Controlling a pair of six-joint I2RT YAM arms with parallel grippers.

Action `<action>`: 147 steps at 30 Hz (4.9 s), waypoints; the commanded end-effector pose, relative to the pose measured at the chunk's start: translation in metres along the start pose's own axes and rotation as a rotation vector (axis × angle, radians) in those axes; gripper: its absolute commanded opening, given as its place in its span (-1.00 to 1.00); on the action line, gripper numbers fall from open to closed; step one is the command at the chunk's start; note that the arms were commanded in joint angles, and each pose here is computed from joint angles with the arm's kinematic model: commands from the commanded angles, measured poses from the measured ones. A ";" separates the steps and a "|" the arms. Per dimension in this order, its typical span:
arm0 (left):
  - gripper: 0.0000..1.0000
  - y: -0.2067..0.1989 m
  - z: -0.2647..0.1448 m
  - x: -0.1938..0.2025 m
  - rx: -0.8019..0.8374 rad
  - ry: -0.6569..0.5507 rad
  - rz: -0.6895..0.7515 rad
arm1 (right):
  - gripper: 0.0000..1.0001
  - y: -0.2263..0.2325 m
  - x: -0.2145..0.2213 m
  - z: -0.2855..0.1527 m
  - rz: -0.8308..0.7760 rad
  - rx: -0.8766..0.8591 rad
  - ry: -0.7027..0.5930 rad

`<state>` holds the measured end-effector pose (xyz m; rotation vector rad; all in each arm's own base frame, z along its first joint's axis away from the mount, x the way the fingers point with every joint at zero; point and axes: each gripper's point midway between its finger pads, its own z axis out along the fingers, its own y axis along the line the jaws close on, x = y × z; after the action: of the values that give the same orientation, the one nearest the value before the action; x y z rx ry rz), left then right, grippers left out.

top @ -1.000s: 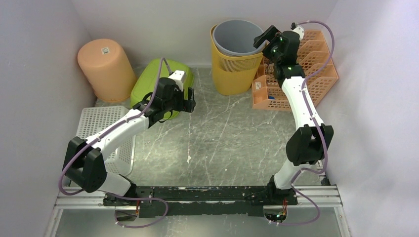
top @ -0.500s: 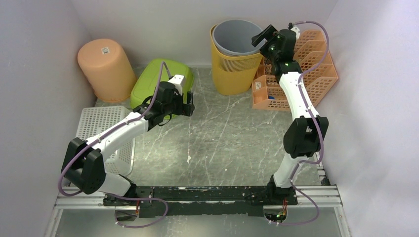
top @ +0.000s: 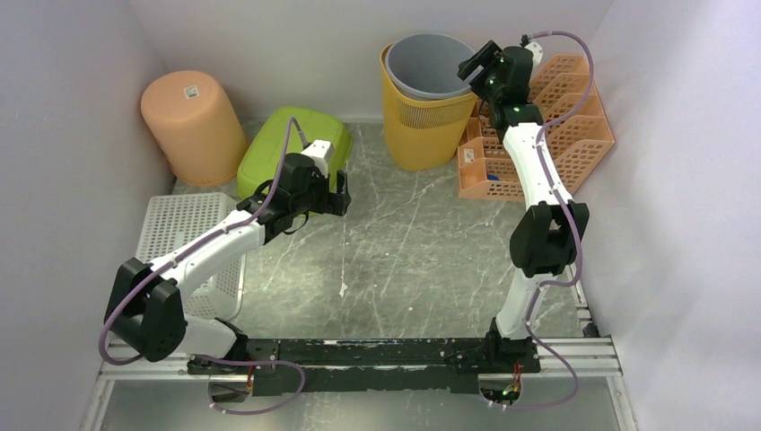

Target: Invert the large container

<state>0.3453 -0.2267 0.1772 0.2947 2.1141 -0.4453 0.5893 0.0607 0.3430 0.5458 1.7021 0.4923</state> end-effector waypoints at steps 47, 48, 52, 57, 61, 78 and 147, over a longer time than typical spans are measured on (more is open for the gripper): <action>0.99 0.002 -0.011 -0.005 -0.020 -0.041 -0.022 | -1.00 0.119 -0.109 -0.093 -0.086 -0.377 -0.361; 0.99 0.003 -0.012 -0.007 -0.024 -0.046 -0.023 | -1.00 0.124 -0.116 -0.101 -0.084 -0.391 -0.379; 0.99 0.008 -0.015 -0.013 -0.056 -0.055 -0.024 | -1.00 0.142 -0.144 -0.143 -0.084 -0.440 -0.453; 0.99 0.008 -0.020 -0.024 -0.072 -0.059 -0.024 | -1.00 0.158 -0.179 -0.209 -0.096 -0.488 -0.551; 0.99 0.011 -0.027 -0.038 -0.105 -0.063 -0.011 | -1.00 0.168 -0.191 -0.261 -0.111 -0.531 -0.570; 0.99 0.049 -0.115 -0.118 -0.348 -0.224 -0.062 | -1.00 0.111 -0.110 -0.363 -0.059 -0.494 -0.385; 0.99 0.065 -0.066 -0.074 -0.369 -0.094 -0.051 | 0.16 0.105 0.264 -0.362 -0.843 -0.542 0.568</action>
<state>0.3560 -0.1414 0.2506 0.0184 2.0997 -0.0585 0.1918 0.2995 0.2866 -0.7593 1.9761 0.5784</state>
